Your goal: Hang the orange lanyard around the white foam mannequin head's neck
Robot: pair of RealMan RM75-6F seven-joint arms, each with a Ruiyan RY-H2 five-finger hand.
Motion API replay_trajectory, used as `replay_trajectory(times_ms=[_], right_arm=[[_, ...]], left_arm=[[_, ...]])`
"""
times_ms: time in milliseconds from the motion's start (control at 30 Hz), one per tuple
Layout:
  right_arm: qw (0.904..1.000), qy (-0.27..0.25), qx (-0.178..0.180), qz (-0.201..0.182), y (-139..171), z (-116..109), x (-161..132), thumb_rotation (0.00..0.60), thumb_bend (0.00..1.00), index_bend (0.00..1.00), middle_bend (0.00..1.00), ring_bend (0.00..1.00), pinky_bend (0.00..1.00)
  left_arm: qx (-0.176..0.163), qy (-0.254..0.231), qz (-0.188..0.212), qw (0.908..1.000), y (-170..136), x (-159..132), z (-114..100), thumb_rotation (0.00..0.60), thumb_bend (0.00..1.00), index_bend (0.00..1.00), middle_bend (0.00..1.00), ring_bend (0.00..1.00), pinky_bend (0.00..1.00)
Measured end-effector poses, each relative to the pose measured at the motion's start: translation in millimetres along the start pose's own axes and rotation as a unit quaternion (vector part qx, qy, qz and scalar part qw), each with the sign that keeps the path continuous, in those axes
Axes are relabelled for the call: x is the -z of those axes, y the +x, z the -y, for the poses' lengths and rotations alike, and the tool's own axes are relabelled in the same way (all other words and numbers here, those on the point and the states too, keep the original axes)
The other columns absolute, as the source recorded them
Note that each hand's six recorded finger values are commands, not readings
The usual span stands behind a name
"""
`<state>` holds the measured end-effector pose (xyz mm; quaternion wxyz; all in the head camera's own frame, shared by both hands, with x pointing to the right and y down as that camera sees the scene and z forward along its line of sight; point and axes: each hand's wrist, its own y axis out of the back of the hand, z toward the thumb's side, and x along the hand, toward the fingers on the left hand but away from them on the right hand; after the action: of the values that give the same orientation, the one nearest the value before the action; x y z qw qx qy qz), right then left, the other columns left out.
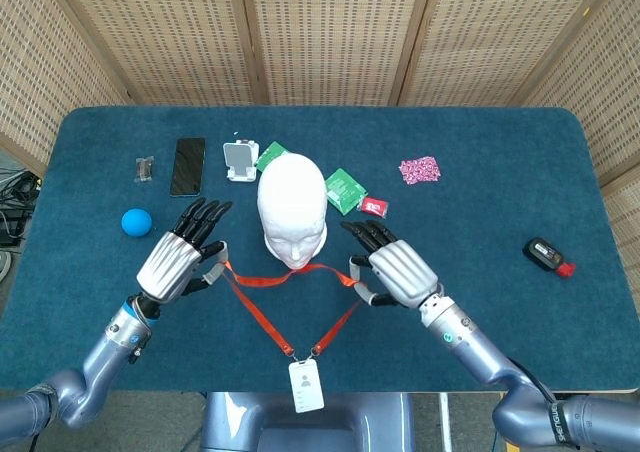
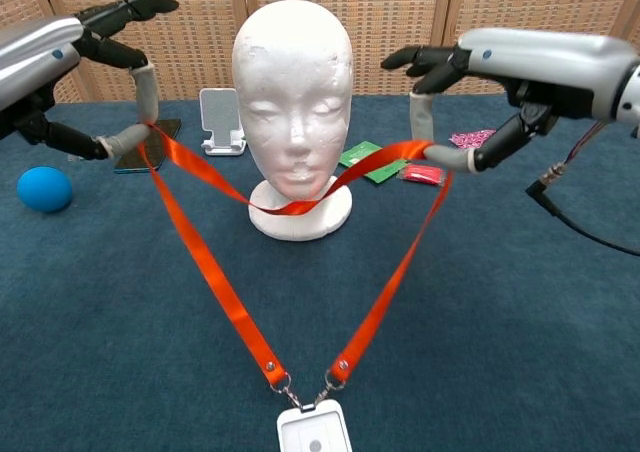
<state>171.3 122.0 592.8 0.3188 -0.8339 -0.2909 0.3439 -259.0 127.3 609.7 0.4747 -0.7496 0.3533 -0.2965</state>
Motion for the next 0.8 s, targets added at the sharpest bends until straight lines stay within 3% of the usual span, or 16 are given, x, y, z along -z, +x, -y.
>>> replay_trajectory(times_ms=[333, 800], right_arm=[[0.9942, -0.087, 0.062, -0.012, 8, -62, -7, 0.600, 0.67, 0.78, 0.03, 0.00, 0.00], [0.9869, -0.121, 0.107, 0.005, -3, -88, 0, 0.600, 0.67, 0.78, 0.04, 0.00, 0.00]], left_arm=[[-0.034, -0.033, -0.010, 0.9988, 5, 1, -34, 0.600, 0.42, 0.72, 0.00, 0.00, 0.00], [-0.050, -0.067, -0.046, 0.9954, 28, 13, -60, 0.600, 0.42, 0.72, 0.00, 0.00, 0.00]])
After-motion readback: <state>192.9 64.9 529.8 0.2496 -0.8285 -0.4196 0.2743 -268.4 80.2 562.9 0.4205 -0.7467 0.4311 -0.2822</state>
